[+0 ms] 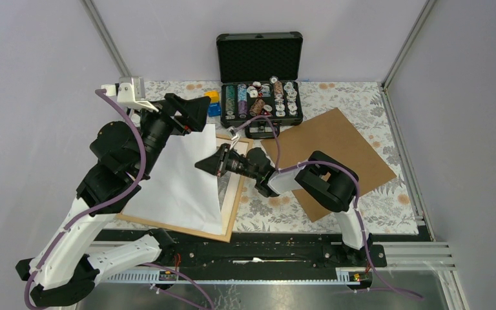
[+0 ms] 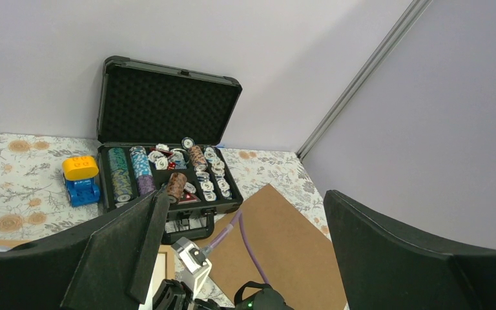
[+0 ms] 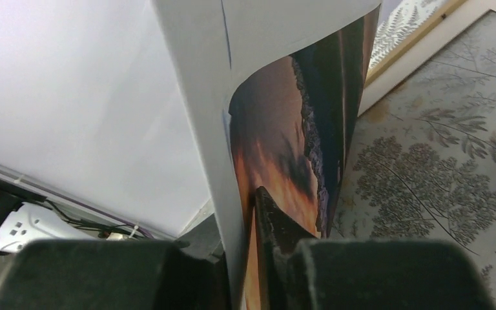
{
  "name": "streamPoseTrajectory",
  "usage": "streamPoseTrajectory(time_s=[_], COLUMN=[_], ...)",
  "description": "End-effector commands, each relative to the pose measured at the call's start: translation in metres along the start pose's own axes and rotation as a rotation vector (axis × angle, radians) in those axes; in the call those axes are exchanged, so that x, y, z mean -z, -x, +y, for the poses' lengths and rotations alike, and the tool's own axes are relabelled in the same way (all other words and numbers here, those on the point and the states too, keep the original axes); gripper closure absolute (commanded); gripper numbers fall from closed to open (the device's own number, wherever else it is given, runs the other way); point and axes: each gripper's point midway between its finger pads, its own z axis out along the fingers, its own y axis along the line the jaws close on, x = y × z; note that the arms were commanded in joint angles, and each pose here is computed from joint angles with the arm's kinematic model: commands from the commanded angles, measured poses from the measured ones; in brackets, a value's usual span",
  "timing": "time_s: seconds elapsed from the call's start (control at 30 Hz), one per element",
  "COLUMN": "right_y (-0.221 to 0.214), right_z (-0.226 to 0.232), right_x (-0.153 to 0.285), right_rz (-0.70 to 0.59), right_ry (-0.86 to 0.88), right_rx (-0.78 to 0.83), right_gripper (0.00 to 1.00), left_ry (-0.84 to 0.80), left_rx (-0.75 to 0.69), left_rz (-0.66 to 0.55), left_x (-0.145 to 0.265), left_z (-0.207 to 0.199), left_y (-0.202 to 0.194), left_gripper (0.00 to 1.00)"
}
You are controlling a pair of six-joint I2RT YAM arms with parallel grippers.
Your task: Put the photo into the frame
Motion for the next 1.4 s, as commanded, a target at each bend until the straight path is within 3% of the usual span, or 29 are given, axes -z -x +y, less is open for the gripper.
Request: streamPoseTrajectory(time_s=[0.0,0.2,0.27,0.5,0.77,0.9,1.17,1.37], right_y=[0.006,0.001,0.000,0.008,0.027,0.038,0.050,0.053], right_z=[0.004,-0.018,-0.024,-0.062,-0.069,-0.076,-0.074,-0.096], right_x=[-0.002,-0.001,0.001,0.033,0.063,0.102,0.144,0.149], right_rz=[-0.016,0.025,0.048,0.134,0.185,0.240,0.253,0.194], right_ry=[-0.040,-0.168,-0.223,-0.640,-0.854,-0.973,-0.956,-0.956], right_rx=[0.041,0.025,0.029,0.036,0.128,0.195,0.204,0.018], right_gripper=[0.76,0.53,0.51,0.30,0.01,0.00,0.00,0.04], left_ry=[-0.037,-0.040,-0.041,-0.030,-0.048,-0.035,-0.018,-0.011], left_rx=[0.037,0.040,0.040,0.035,0.038,0.034,0.029,0.020], left_rz=[-0.046,-0.040,-0.038,-0.040,-0.024,-0.017,0.012,0.076], left_x=[0.001,0.000,-0.001,-0.001,-0.005,-0.004,-0.009,-0.019], left_z=[-0.010,-0.011,-0.010,-0.008,-0.013,-0.009,-0.005,-0.003], left_y=[0.016,0.013,0.012,0.010,0.007,0.004,-0.011,-0.035], left_gripper=[0.01,0.01,0.01,0.01,0.01,0.01,0.01,0.01])
